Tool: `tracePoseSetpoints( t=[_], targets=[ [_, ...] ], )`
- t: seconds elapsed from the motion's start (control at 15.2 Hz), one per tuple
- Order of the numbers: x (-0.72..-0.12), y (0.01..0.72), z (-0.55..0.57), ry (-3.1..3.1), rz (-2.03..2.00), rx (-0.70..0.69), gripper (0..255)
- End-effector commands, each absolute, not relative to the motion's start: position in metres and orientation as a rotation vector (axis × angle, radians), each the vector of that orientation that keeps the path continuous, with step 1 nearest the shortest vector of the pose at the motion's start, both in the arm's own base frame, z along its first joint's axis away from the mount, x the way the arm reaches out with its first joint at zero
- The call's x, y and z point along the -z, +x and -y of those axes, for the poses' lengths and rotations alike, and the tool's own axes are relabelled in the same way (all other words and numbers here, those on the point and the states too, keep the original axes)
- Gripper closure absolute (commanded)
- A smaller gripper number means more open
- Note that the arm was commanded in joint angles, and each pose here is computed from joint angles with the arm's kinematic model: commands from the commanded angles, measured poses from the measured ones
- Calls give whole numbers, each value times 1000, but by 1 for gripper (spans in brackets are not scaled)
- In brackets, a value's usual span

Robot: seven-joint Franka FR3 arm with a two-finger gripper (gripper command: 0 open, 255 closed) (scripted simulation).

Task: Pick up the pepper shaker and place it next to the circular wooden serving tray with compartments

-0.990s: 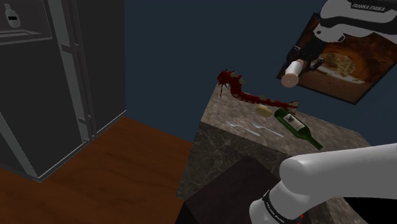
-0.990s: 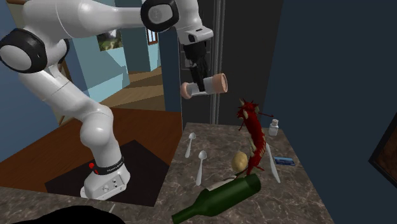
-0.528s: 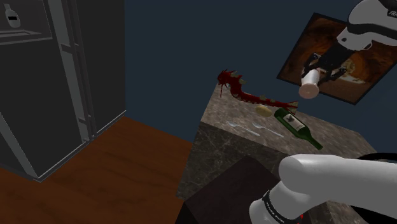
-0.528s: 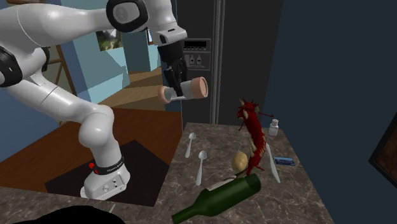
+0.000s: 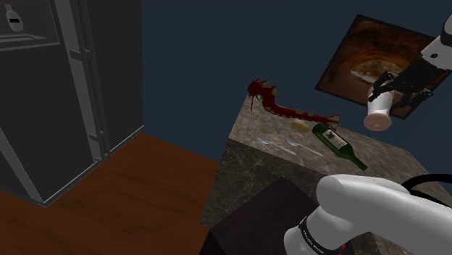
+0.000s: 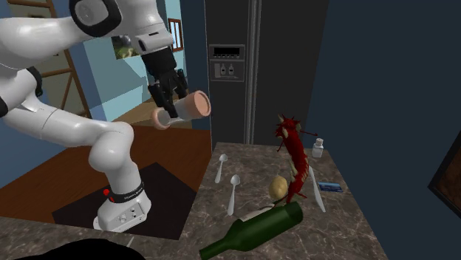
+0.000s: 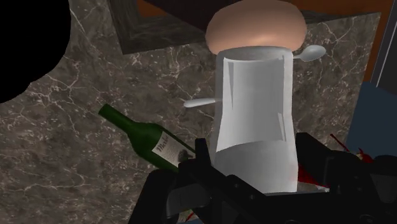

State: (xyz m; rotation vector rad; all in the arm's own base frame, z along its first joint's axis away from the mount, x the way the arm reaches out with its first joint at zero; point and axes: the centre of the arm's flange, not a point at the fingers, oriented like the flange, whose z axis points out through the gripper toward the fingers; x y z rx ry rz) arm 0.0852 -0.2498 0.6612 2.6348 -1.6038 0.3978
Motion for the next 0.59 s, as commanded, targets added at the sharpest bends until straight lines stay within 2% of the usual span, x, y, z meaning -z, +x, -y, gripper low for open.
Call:
tracePoseSetpoints(
  t=[0.0, 0.53],
  targets=[
    [-659, 59, 243, 2636, 1603, -397, 255],
    [-660, -42, 213, 2636, 1603, -397, 255]
  ],
)
